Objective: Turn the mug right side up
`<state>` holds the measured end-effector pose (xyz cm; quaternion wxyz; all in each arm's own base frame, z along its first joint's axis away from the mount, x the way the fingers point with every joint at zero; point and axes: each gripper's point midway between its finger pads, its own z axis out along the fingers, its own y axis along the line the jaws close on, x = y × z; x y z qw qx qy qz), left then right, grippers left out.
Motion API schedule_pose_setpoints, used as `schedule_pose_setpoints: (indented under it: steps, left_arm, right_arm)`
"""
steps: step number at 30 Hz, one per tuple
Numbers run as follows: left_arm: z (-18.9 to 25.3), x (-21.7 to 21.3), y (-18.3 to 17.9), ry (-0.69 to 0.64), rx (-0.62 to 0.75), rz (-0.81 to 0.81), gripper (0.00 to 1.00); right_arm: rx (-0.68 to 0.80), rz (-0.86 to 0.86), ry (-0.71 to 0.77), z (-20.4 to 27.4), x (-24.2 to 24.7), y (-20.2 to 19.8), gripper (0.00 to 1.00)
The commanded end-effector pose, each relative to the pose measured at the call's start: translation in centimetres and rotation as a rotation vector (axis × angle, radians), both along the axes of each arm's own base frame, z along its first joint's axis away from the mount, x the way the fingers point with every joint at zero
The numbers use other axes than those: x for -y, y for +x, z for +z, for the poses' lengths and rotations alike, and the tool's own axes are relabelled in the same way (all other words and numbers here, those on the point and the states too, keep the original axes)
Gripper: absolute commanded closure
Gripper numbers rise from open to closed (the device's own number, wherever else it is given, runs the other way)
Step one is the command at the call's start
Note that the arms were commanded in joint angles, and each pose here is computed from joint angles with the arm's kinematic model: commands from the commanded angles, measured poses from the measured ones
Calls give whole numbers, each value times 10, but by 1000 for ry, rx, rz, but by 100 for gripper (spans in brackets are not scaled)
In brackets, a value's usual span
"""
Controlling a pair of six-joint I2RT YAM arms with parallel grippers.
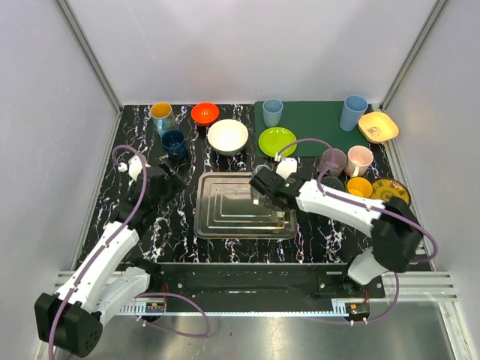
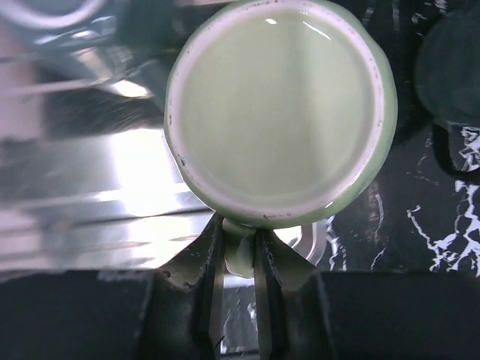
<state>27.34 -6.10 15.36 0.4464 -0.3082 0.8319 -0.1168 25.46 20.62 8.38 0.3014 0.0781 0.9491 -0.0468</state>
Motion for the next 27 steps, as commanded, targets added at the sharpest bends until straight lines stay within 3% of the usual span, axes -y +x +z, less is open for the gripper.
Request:
schedule_pose_setpoints:
  steps: [1, 9, 12, 14, 20, 27]
  left_arm:
    - [23, 18, 9, -44, 99, -97, 12]
    - [43, 56, -4, -159, 163, -308, 11]
    - [52, 74, -18, -238, 208, -413, 13]
    - [58, 93, -30, -337, 242, -509, 12]
    - [120, 136, -79, -843, 530, -766, 1]
    - [179, 139, -115, -963, 796, -920, 1]
  right_arm:
    - [160, 144, 221, 77, -36, -9, 100]
    - [225, 240, 479, 124, -68, -23, 100]
    - [286, 288, 628, 143, -85, -28, 100]
    - [395, 352, 807, 185, -100, -30, 100]
    - [595, 490, 1055, 251, -118, -38, 100]
    - [686, 643, 1235, 293, -134, -57, 100]
